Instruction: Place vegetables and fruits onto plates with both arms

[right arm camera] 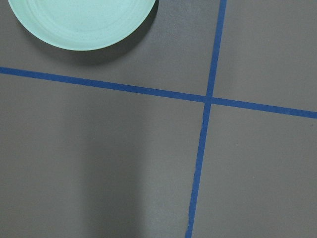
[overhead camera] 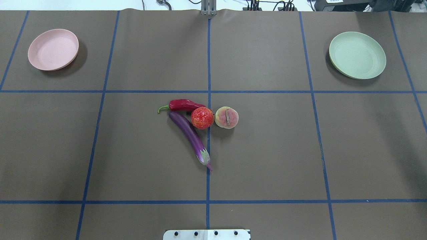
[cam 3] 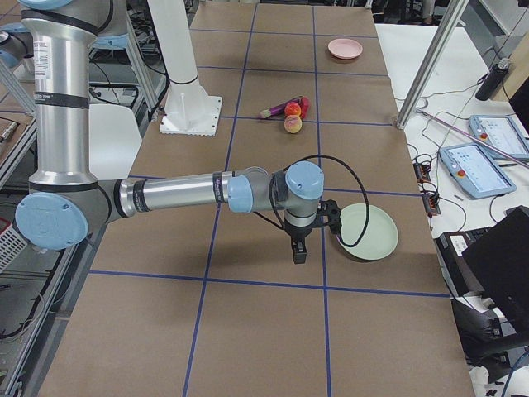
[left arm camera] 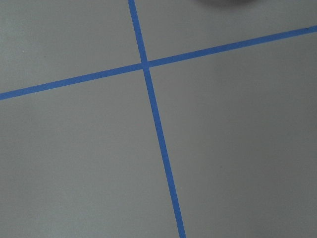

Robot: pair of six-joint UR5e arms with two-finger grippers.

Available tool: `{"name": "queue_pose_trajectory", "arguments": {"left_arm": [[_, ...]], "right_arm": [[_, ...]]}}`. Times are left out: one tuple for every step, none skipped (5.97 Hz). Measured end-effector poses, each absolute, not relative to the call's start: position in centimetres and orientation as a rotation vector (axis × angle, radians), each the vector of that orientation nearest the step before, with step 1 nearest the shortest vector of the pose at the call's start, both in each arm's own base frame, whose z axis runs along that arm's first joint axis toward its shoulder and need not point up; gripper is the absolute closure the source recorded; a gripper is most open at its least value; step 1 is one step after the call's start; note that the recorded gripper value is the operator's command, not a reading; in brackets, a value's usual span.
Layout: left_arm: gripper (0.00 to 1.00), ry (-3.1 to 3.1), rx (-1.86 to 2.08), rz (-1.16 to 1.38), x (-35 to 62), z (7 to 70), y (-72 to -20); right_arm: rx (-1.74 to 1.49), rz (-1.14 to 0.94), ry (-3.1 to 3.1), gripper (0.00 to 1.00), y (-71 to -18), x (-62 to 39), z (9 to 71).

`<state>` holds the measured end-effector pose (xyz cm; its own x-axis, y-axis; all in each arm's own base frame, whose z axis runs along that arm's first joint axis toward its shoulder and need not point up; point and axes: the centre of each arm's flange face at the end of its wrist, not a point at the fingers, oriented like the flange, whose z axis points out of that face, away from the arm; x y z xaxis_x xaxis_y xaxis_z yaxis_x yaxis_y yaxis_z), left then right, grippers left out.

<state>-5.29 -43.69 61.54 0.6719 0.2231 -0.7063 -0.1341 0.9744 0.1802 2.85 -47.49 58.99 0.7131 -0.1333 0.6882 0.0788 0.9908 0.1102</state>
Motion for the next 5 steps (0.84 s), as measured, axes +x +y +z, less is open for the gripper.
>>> {"name": "queue_pose_trajectory", "arguments": {"left_arm": [[0.0,0.81,0.131,0.208,-5.3,60.7,-43.7],[0.0,0.81,0.154,0.217,-5.3,59.4,-43.5],[0.0,0.811,0.173,0.228,-5.2,58.3,-43.3],[0.0,0.811,0.188,0.237,-5.1,57.5,-43.2],[0.0,0.812,0.193,0.243,-4.8,57.0,-43.5]], "right_arm": [[0.076,-0.118,-0.769,0.0,-47.5,2.8,58.9],[0.079,-0.12,-0.77,0.0,-47.5,2.8,58.8],[0.088,-0.126,-0.771,0.0,-47.7,2.7,58.4],[0.107,-0.145,-0.772,0.0,-48.0,2.2,58.0],[0.122,-0.149,-0.78,0.0,-48.8,0.7,56.9]]}}
